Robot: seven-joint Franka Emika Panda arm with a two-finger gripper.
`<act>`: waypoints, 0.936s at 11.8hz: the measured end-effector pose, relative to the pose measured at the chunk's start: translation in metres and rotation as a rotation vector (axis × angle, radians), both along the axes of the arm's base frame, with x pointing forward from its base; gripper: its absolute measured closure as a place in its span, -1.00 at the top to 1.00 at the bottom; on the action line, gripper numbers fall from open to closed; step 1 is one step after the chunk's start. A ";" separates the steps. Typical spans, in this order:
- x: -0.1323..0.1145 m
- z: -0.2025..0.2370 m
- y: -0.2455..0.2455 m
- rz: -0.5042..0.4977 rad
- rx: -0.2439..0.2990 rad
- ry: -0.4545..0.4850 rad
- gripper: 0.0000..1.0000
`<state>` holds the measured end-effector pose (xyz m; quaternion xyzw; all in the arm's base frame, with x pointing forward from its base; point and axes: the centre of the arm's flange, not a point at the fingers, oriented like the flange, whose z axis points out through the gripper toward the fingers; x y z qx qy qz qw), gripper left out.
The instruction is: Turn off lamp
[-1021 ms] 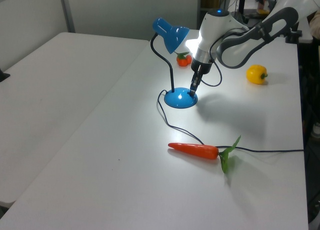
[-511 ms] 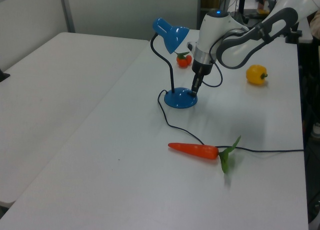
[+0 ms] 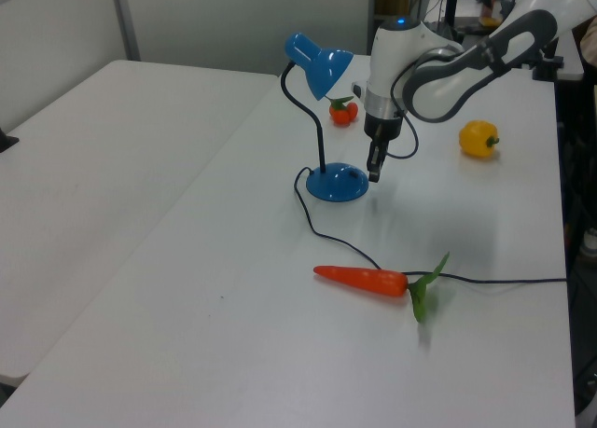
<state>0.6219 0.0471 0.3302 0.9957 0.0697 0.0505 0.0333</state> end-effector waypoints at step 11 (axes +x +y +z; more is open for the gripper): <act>-0.045 0.220 -0.008 -0.043 -0.017 0.129 -0.98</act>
